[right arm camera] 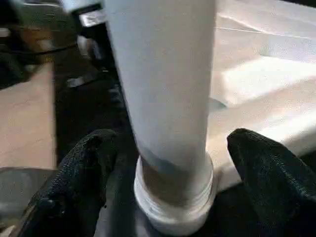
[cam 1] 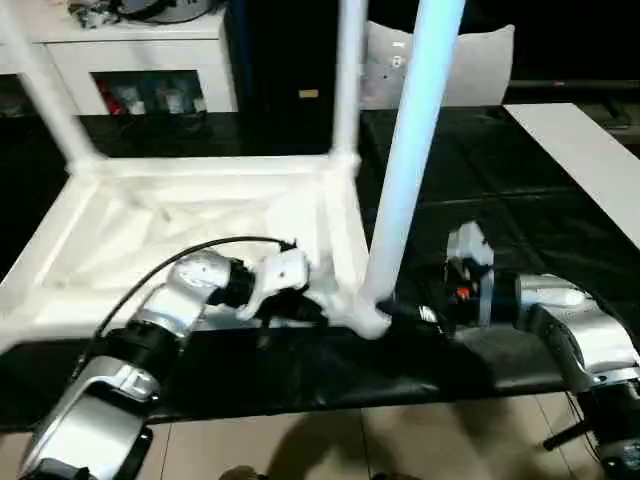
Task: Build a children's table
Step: Rotate leg to tighten
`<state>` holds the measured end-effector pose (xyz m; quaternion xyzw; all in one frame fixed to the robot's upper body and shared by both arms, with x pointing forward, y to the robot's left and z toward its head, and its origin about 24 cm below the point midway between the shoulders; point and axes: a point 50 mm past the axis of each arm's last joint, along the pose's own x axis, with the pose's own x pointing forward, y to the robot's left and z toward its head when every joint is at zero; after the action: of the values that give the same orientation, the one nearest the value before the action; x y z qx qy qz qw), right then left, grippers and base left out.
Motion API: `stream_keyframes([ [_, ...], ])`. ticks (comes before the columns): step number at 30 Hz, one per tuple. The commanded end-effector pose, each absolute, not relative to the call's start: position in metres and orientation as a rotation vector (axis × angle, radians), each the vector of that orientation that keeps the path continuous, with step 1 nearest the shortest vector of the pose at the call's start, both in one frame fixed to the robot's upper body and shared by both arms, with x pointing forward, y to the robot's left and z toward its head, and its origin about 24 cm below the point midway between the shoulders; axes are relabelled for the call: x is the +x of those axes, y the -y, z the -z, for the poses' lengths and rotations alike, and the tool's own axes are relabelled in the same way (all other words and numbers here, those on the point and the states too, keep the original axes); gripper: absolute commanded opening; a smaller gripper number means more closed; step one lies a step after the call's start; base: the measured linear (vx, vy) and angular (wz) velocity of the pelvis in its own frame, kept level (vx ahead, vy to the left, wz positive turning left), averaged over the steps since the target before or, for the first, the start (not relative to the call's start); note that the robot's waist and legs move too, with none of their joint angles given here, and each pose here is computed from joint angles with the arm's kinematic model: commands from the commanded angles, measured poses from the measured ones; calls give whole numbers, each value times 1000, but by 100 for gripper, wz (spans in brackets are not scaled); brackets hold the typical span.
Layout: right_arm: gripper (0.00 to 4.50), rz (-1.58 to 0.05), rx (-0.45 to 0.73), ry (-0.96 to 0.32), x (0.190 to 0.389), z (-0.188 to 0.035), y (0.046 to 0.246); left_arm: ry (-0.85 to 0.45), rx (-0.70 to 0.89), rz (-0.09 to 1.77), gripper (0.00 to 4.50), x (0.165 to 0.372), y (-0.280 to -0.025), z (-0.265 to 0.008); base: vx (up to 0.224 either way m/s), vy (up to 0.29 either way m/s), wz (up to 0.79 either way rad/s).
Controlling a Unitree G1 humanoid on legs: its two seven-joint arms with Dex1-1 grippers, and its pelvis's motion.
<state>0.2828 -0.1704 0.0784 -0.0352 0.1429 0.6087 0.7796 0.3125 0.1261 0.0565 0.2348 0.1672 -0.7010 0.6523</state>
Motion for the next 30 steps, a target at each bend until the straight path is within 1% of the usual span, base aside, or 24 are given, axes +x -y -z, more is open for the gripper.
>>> stream_keyframes([
  [1,361,-1373,-100,-301,284,-84,167,-363,579,1696,0,309,-118,-61,0,0,0],
  [4,322,-1421,-85,-313,285,-85,163,-366,604,1751,0,307,-118,-63,0,0,0],
  [6,315,-1454,-76,-325,285,-85,161,-363,610,1772,0,307,-117,-64,0,0,0],
  [7,292,-1476,-68,-336,284,-85,160,-362,616,1778,0,307,-117,-64,0,0,0],
  [8,292,-1493,-64,-343,283,-85,159,-360,618,1784,0,307,-118,-65,0,0,0],
  [10,279,-1513,-55,-352,282,-84,159,-357,621,1786,0,308,-118,-65,0,0,0],
  [11,265,-1516,-53,-354,282,-84,158,-356,621,1786,0,308,-118,-65,0,0,0],
  [12,265,-1522,-52,-356,281,-84,158,-357,617,1784,0,308,-118,-65,0,0,0],
  [13,246,-1527,-49,-358,280,-84,158,-357,615,1780,0,309,-118,-65,0,0,0],
  [17,215,-1534,-38,-361,279,-84,157,-359,611,1771,0,310,-120,-64,0,0,0],
  [19,215,-1536,-27,-365,278,-83,157,-360,605,1767,0,310,-121,-64,0,0,0],
  [20,203,-1537,-20,-367,278,-83,156,-361,602,1766,0,310,-121,-64,0,0,0],
  [21,203,-1538,1,-374,276,-82,156,-361,589,1755,0,311,-121,-64,0,0,0],
  [25,198,-1481,69,-357,274,-80,151,-370,527,1699,0,312,-120,-62,0,0,0],
  [26,198,-1438,70,-357,274,-78,147,-376,504,1647,0,315,-117,-62,0,0,0],
  [28,198,-1411,66,-361,274,-76,145,-380,492,1615,0,317,-116,-62,0,0,0],
  [30,198,-1289,22,-372,279,-70,138,-372,450,1543,0,321,-111,-63,0,0,0],
])
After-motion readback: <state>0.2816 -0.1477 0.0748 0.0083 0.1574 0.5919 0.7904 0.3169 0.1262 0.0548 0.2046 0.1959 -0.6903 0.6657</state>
